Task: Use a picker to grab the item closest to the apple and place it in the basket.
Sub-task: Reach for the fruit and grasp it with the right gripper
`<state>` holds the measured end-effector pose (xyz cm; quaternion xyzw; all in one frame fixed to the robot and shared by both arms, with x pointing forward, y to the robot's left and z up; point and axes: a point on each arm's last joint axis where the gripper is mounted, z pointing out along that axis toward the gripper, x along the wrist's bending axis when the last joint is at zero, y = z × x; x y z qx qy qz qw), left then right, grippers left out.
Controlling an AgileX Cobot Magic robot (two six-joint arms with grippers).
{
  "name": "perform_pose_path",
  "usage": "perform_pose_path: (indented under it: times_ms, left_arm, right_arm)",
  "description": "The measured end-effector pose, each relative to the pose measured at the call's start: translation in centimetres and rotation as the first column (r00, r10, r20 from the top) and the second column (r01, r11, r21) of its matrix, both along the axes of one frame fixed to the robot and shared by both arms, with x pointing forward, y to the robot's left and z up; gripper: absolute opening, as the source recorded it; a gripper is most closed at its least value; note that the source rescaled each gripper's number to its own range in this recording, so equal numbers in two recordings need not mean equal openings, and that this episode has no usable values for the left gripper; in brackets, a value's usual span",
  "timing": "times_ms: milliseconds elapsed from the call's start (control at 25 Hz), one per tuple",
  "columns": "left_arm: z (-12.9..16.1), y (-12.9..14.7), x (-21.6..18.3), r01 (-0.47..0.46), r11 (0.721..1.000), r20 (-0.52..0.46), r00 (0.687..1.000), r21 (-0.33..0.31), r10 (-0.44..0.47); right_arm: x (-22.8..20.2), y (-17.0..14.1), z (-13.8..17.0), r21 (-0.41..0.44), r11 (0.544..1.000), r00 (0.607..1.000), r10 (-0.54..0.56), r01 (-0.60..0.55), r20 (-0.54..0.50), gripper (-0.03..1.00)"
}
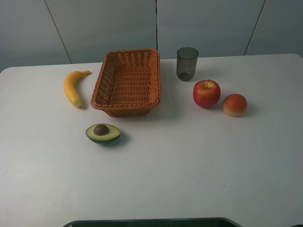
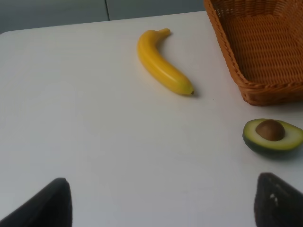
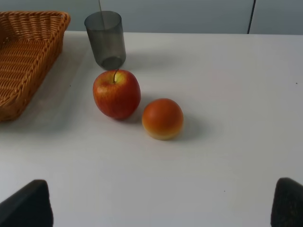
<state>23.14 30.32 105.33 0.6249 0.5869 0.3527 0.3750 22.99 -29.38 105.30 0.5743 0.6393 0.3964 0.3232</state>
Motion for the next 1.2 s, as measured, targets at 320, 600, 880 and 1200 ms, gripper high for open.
perform_pose_path:
  times_ms: [320,600,880,1200]
  left_arm:
    - [0.0,0.0,0.0,0.0,1.0,0.0,1.0,0.0,0.0]
    - [0.0,0.0,0.0,0.0,1.0,0.0,1.0,0.0,0.0]
    - [0.0,0.0,0.0,0.0,1.0,0.0,1.0,0.0,0.0]
    - [0.0,0.0,0.0,-0.001,1.0,0.0,1.0,-0.002,0.001]
  right_arm:
    - [0.0,0.0,0.0,0.0,1.0,1.0,0.0,0.0,0.0,1.0]
    - [0.0,0.03,0.0,0.003,1.0,1.0,0.002,-0.002,0.0,1.0]
    - [-0.01,0.06,0.0,0.006,1.0,1.0,0.004,-0.004,-0.001,1.0]
    - [-0.32,0.02,0.74,0.004,1.0,1.0,0.004,-0.004,0.007,1.0]
